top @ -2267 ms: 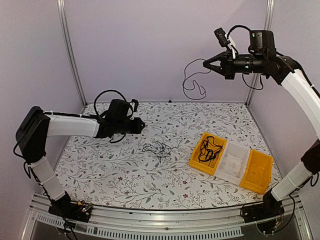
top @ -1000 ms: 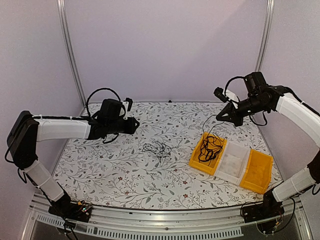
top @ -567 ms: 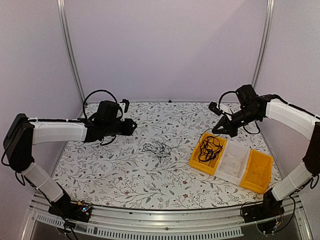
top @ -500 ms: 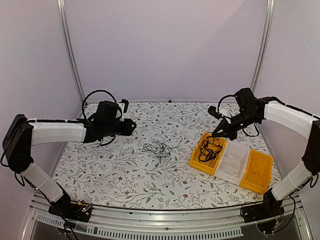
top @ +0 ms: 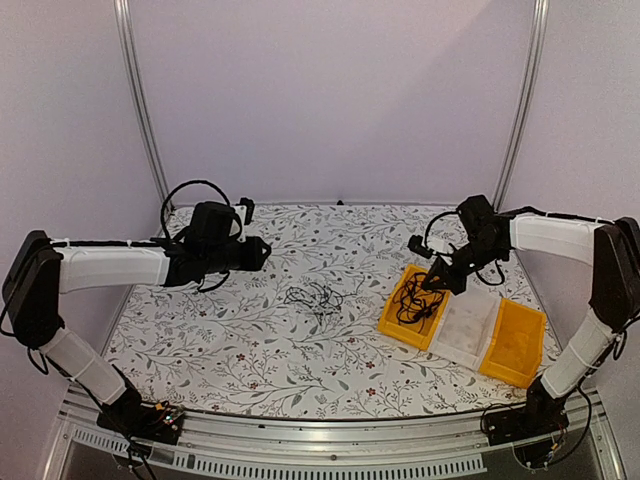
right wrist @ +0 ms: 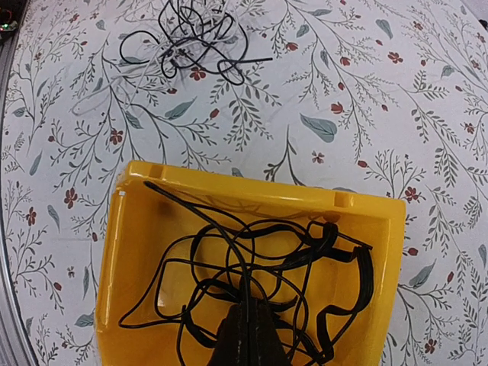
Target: Untangle the cables
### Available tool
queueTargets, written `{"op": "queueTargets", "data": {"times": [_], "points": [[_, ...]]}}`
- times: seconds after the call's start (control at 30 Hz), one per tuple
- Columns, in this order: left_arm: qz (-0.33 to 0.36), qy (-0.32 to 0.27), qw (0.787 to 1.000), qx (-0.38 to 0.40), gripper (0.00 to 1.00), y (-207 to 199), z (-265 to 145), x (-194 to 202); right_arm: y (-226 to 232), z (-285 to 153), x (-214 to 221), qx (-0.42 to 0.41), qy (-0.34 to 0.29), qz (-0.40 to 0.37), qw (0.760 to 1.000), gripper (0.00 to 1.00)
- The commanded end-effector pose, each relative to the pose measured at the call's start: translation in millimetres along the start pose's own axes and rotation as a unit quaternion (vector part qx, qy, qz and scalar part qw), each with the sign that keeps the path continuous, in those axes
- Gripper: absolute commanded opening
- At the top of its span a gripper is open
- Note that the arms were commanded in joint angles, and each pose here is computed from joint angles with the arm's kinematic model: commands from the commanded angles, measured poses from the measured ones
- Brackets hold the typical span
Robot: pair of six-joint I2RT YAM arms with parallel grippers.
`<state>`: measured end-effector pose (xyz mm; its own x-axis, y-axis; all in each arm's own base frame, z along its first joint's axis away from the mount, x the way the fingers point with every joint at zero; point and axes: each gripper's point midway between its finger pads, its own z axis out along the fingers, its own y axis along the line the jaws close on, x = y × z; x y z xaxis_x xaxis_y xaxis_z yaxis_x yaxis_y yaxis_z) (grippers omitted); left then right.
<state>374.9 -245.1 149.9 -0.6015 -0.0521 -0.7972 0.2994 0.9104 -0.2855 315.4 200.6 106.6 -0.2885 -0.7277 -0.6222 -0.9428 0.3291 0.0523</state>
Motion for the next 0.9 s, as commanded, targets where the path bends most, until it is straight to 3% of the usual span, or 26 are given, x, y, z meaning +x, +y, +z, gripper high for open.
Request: {"op": "queueTargets", "data": {"times": [0.0,0.67,0.87], "points": [[-0.008,-0.008,1.0,-0.003,0.28,4.2,-0.5,-4.9,-18.7,7.9,2.4,0.026,0.023,-0.011,0.999,0.0],[-0.013,-0.01,1.0,0.008,0.28,4.4,0.8,4.8,-28.0,62.1,42.1,0.06,0.195,-0.018,0.979,0.0],[-0.01,-0.004,1.0,0.015,0.29,2.8,3.4,8.9,-30.9,51.2,25.0,0.062,0.187,-0.002,0.98,0.0]]}}
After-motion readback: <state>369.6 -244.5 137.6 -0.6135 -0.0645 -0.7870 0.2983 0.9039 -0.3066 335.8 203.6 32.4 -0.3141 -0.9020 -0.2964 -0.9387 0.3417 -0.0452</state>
